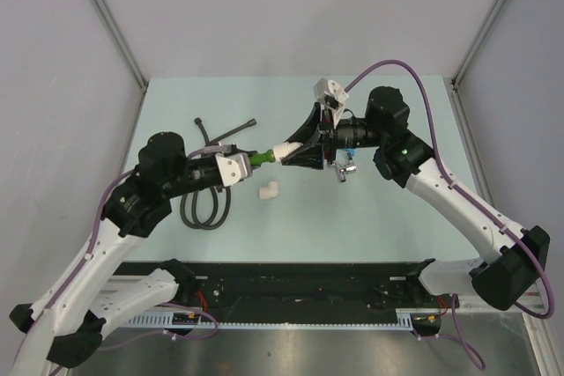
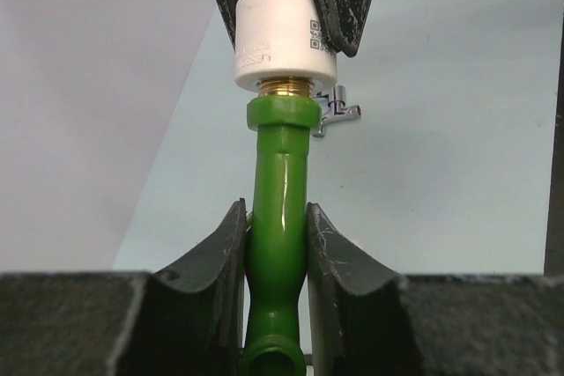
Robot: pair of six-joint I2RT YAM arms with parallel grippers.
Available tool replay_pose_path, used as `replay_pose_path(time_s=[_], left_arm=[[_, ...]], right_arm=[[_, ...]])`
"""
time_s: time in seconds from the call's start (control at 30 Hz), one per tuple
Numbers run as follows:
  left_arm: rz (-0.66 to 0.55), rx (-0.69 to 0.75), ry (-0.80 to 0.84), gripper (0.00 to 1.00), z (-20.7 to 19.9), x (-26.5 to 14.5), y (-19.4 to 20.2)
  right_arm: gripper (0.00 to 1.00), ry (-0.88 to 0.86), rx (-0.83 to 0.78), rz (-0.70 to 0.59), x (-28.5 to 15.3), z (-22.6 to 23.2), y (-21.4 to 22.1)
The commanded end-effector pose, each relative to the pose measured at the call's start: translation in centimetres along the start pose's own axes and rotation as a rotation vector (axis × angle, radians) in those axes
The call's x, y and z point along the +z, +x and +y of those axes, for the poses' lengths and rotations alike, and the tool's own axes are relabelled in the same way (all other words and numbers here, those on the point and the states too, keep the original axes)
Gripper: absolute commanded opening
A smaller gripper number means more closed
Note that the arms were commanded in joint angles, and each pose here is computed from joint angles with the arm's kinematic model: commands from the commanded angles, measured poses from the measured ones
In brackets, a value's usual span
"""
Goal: Install the water faucets
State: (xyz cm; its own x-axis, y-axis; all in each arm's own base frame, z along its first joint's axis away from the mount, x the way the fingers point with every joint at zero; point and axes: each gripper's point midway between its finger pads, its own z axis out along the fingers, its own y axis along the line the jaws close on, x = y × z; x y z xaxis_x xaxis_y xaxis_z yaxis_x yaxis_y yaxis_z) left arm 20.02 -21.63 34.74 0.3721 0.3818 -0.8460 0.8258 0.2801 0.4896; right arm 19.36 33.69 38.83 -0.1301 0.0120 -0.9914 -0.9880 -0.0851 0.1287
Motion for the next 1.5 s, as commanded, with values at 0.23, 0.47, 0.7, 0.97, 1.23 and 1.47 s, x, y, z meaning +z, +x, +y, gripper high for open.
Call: replay_pose_path(time_s=[0.23,0.47,0.7,0.97,1.23,1.47], left_arm=[[-0.098,0.122,-0.128,0.0,2.2,-0.2,-3.8],[-0.162,0.106,-0.182,0.0,2.5,0.1,-4.3],[-0.17,0.123,-0.21,0.0,2.6,0.1,-4.4],[-0.169,0.155,-0.241,0.0,2.9,0.3,-4.6],[-0.172,0.206,-0.247,0.0,2.8,0.5,-4.7],[-0.17,0.238,-0.235,0.0,2.3,0.8,-4.2]], right_arm=[[0.0,-0.045,0.099,0.025,0.4,2.1,-0.3],[0.0,0.003,0.178,-0.017,0.8,1.4,-1.3],[0.0,0.024,0.249,-0.031,1.1,0.9,-1.4],[0.0,0.086,0.296,-0.06,1.0,0.6,-2.1],[0.0,0.091,0.39,-0.058,1.1,0.4,-1.9],[0.0,0.098,0.484,-0.042,1.0,0.3,-1.6]])
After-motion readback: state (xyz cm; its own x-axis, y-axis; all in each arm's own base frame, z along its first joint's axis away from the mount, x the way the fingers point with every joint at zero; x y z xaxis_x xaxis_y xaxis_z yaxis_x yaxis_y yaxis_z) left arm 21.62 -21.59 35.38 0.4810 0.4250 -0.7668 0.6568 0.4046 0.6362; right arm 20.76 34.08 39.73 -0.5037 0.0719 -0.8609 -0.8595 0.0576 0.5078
